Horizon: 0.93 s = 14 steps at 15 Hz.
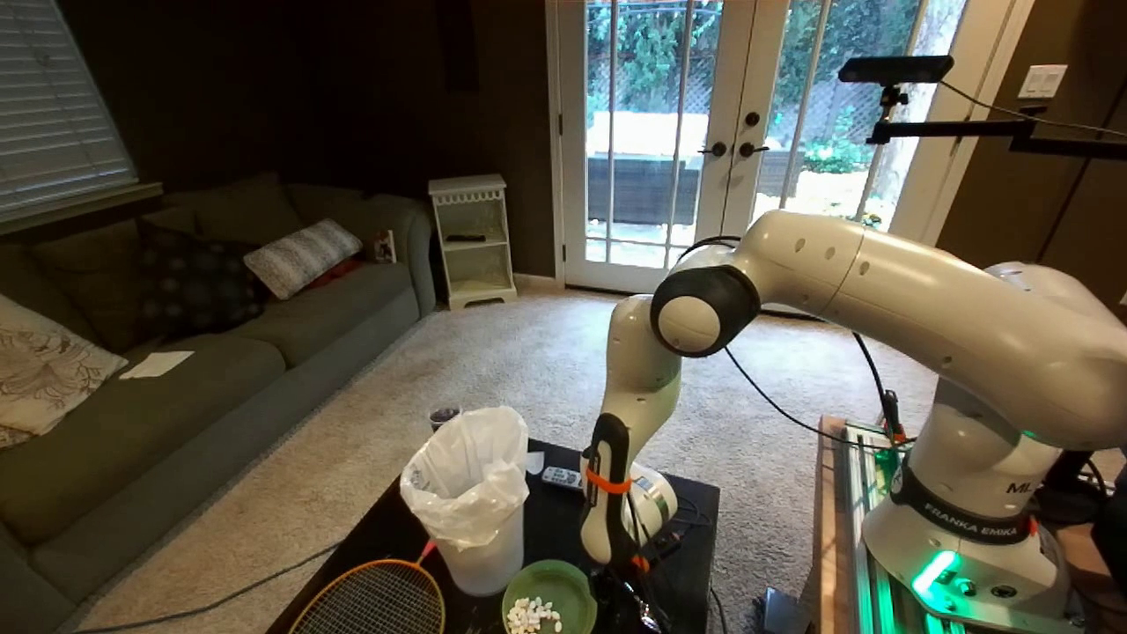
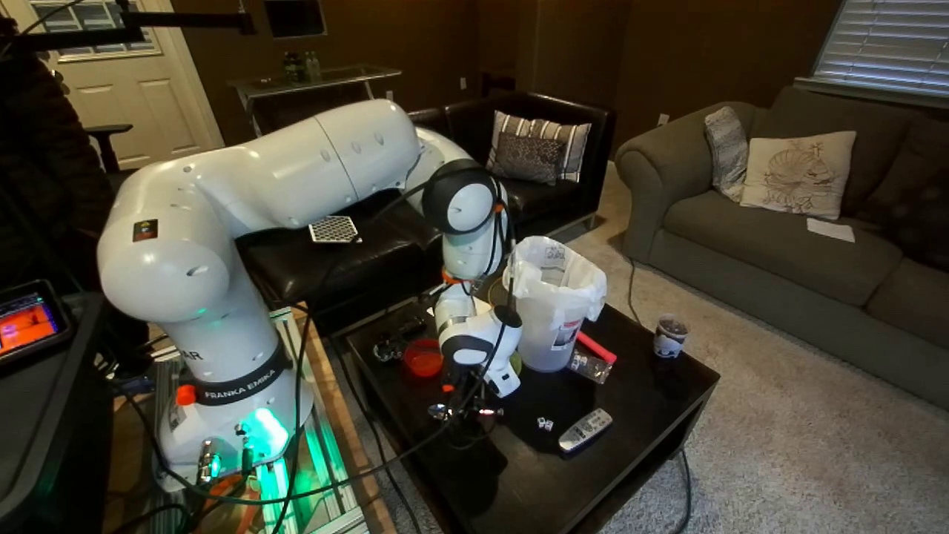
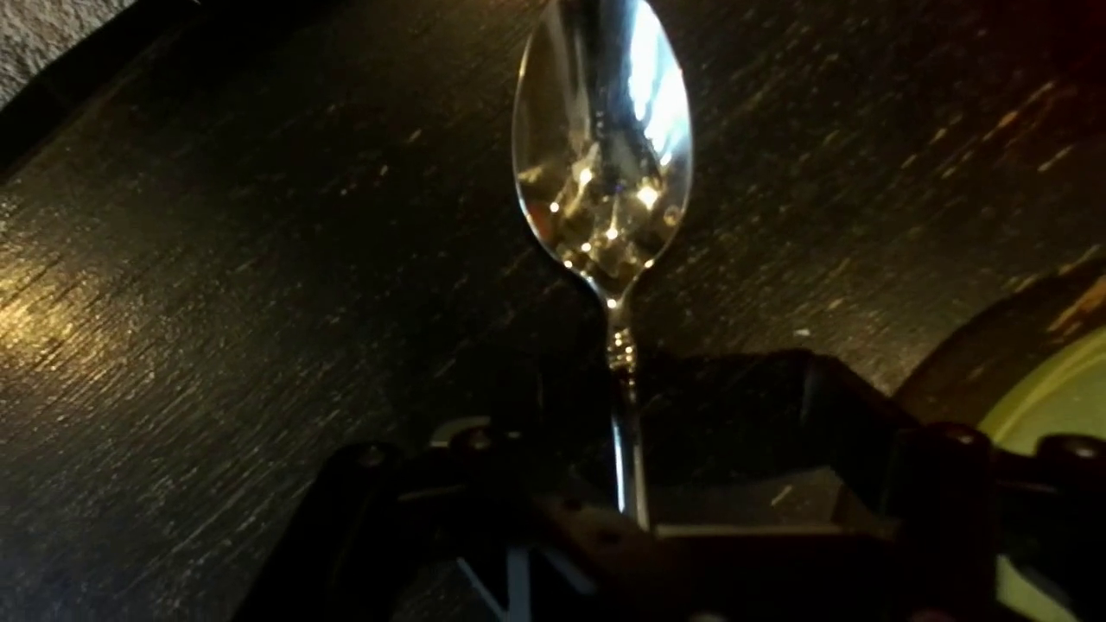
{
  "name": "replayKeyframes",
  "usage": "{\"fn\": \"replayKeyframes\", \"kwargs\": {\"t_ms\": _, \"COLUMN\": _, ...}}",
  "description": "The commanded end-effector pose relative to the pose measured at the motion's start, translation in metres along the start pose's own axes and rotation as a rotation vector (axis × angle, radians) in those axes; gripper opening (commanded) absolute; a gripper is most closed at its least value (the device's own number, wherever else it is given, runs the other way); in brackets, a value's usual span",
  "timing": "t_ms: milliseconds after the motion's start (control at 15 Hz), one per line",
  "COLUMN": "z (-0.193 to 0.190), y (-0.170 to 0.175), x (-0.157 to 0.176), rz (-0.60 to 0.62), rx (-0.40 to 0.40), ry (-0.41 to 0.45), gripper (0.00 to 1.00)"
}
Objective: Put the silver spoon on the green plate.
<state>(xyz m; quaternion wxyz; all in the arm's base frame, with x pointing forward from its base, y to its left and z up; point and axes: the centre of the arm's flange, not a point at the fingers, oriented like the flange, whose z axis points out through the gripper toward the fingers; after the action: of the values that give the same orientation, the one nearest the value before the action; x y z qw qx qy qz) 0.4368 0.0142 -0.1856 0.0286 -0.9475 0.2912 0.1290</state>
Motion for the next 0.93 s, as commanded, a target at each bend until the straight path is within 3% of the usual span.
{"fn": "replayKeyframes", "kwargs": {"t_ms": 0, "z": 0.002, "y": 0.005, "x": -0.002, "rz": 0.029, "rx": -0.007, "ry": 0.015, "gripper": 0.49}}
{"fn": "replayKeyframes", "kwargs": {"t_ms": 467, "z": 0.003, "y": 0.004, "x": -0.003, "rz": 0.013, "rx": 0.009, "ry": 0.003, "gripper": 0.01}}
{"fn": "replayKeyframes", "kwargs": {"t_ms": 867, "z": -0.009, "y": -0.009, "x": -0.013, "rz": -0.075, "rx": 0.008, "ry": -0.005, "gripper": 0.02}}
